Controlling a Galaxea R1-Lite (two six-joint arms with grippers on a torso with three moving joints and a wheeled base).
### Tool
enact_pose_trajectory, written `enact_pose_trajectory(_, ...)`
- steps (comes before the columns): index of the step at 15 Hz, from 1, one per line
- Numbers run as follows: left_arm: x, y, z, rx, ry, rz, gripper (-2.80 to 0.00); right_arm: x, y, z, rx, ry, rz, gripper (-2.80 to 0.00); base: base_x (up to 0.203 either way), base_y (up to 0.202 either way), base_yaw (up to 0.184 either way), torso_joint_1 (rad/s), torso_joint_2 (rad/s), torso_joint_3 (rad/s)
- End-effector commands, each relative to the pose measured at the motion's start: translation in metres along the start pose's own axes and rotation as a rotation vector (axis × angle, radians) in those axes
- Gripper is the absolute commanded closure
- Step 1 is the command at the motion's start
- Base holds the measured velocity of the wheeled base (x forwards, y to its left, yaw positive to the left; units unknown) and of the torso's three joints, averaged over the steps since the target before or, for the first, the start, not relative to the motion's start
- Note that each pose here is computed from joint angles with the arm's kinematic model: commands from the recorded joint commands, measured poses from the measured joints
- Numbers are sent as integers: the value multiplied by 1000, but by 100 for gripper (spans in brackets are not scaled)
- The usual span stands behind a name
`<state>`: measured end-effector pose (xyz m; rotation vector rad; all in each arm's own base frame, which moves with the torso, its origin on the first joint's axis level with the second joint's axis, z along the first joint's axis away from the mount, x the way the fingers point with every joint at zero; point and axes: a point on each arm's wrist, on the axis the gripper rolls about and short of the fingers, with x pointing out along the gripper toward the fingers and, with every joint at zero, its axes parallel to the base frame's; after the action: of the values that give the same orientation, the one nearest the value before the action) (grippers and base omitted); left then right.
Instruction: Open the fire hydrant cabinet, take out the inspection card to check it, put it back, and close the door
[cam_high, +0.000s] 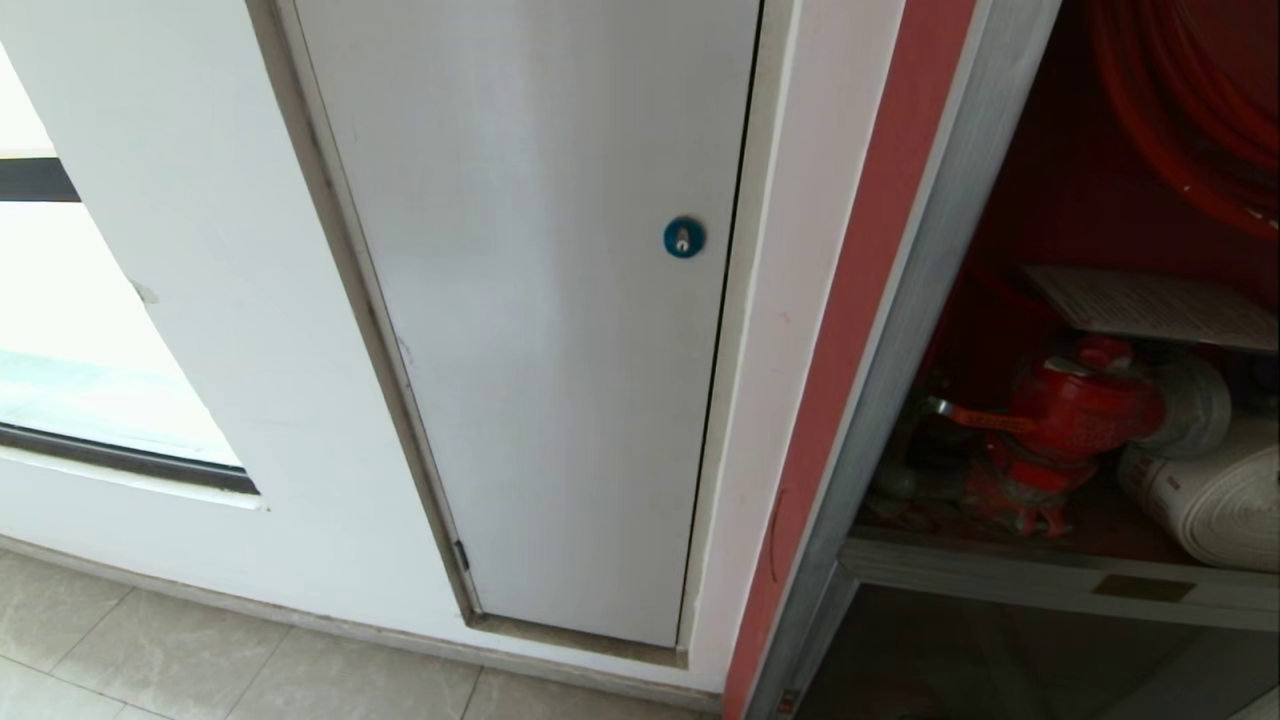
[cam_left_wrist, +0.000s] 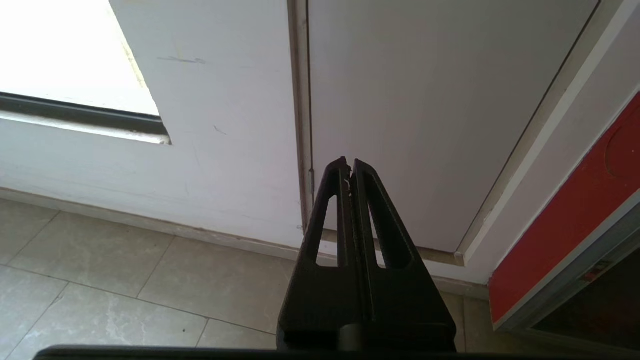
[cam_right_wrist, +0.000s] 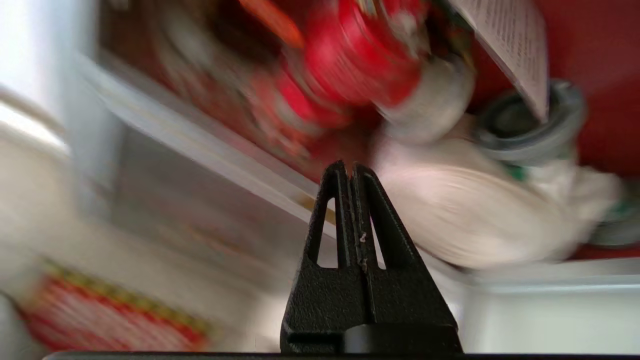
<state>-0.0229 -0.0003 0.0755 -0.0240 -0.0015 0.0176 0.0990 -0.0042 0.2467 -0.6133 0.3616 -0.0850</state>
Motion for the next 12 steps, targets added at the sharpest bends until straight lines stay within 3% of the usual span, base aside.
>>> enact_pose_trajectory(1, 0, 0, 0, 0, 1, 1, 0, 36, -2, 10, -177, 156, -28, 0, 0, 0, 0, 0, 0, 0)
enact_pose_trajectory(5, 0, 0, 0, 0, 1, 1, 0, 51, -19, 30, -373, 314, -207, 0, 0, 0, 0, 0, 0, 0)
enact_pose_trajectory(9, 0, 0, 0, 0, 1, 1, 0, 53, -27, 32, -546, 370, -225, 0, 0, 0, 0, 0, 0, 0)
enact_pose_trajectory(12, 0, 0, 0, 0, 1, 1, 0, 52, -40, 32, -570, 365, -226, 0, 0, 0, 0, 0, 0, 0)
